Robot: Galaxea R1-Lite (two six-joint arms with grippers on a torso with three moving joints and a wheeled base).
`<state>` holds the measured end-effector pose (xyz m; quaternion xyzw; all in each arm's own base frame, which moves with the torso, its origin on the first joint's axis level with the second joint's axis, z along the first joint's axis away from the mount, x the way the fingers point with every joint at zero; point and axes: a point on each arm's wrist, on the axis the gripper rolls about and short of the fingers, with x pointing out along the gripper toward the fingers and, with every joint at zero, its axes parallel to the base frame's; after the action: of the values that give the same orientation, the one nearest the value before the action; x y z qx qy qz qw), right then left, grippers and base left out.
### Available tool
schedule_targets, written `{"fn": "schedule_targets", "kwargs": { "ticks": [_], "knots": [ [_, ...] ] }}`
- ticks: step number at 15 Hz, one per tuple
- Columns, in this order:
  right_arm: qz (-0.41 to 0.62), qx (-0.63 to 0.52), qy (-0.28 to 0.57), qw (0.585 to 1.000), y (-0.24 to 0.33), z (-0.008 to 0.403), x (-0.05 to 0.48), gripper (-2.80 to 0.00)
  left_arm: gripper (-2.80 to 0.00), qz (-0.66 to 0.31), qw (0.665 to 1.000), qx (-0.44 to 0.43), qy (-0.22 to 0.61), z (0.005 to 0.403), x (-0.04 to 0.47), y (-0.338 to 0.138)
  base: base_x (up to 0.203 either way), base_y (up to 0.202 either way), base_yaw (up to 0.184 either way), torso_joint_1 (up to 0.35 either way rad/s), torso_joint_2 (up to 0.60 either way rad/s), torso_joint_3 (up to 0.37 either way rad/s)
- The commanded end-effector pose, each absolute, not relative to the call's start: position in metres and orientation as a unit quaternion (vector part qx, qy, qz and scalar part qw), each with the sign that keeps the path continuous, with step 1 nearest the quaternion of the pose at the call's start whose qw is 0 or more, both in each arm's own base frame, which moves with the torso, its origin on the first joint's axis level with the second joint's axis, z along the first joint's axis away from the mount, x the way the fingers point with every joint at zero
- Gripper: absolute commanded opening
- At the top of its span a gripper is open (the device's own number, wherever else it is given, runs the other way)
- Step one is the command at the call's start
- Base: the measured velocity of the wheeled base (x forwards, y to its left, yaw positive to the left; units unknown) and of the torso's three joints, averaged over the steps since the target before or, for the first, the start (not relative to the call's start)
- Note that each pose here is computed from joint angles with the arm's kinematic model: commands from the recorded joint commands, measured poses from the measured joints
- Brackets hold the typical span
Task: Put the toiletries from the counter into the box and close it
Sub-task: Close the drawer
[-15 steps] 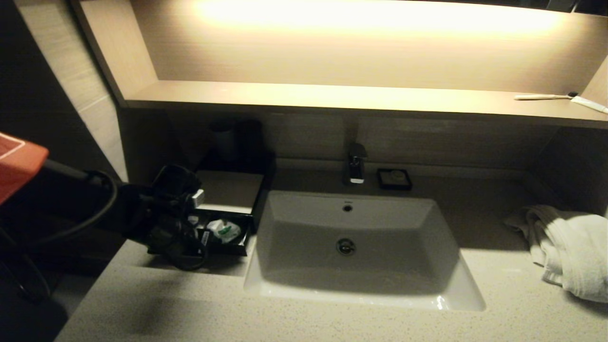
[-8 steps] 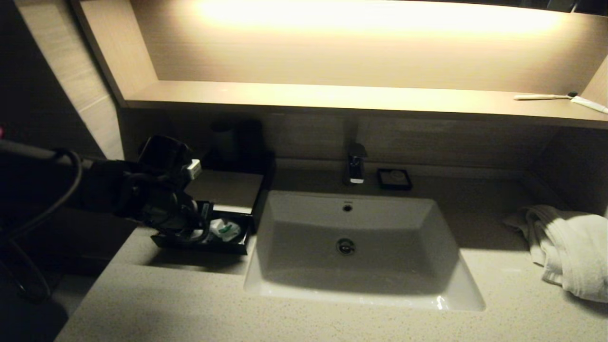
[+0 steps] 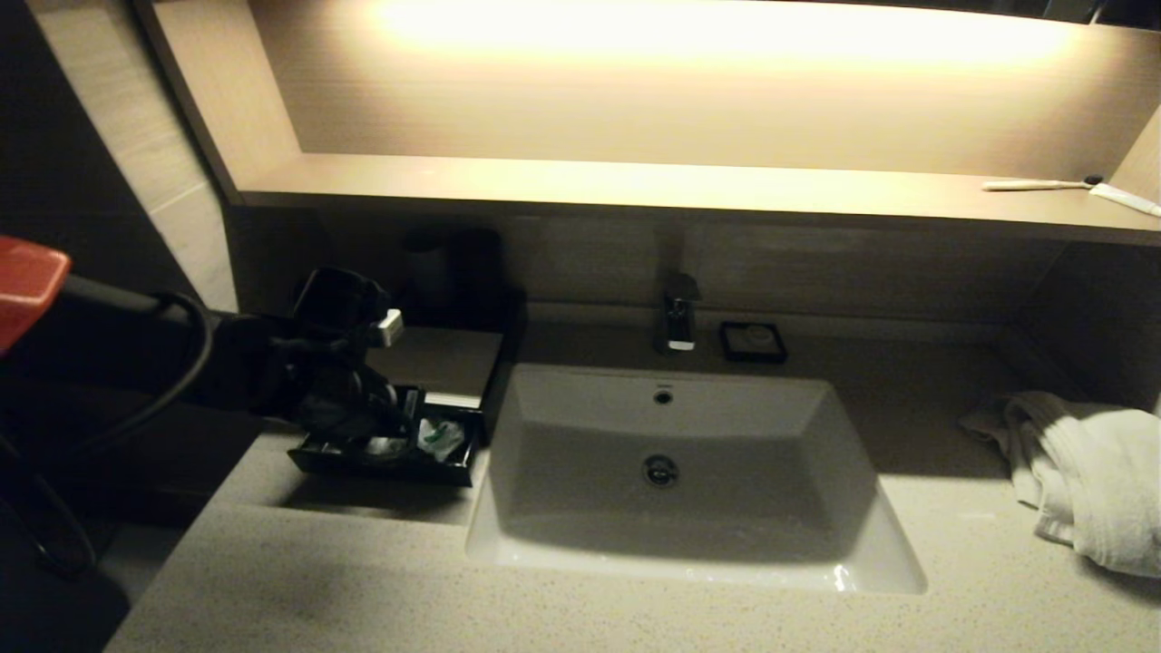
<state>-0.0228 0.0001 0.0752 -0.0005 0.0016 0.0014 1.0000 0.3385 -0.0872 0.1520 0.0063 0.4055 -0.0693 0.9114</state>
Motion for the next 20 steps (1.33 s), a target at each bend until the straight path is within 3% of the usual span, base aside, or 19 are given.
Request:
{"fn": "schedule_targets", "kwargs": {
  "ticks": [1,9,20],
  "knots": [
    [0.002,-0.001,0.002,1.0,0.0,0.075,-0.023,-2.8,-2.8,-0.07,0.909,0.008,0.411,0.147,0.341,-0.089,0.0,0.0,0.0,0.0,0.0,0.0],
    [0.002,-0.001,0.002,1.0,0.0,0.075,-0.023,-2.8,-2.8,-0.067,0.903,0.006,0.424,0.138,0.344,-0.091,0.0,0.0,0.0,0.0,0.0,0.0],
    [0.002,-0.001,0.002,1.0,0.0,0.075,-0.023,-2.8,-2.8,-0.065,0.921,-0.002,0.384,0.181,0.31,-0.08,0.0,0.0,0.0,0.0,0.0,0.0]
  ]
}}
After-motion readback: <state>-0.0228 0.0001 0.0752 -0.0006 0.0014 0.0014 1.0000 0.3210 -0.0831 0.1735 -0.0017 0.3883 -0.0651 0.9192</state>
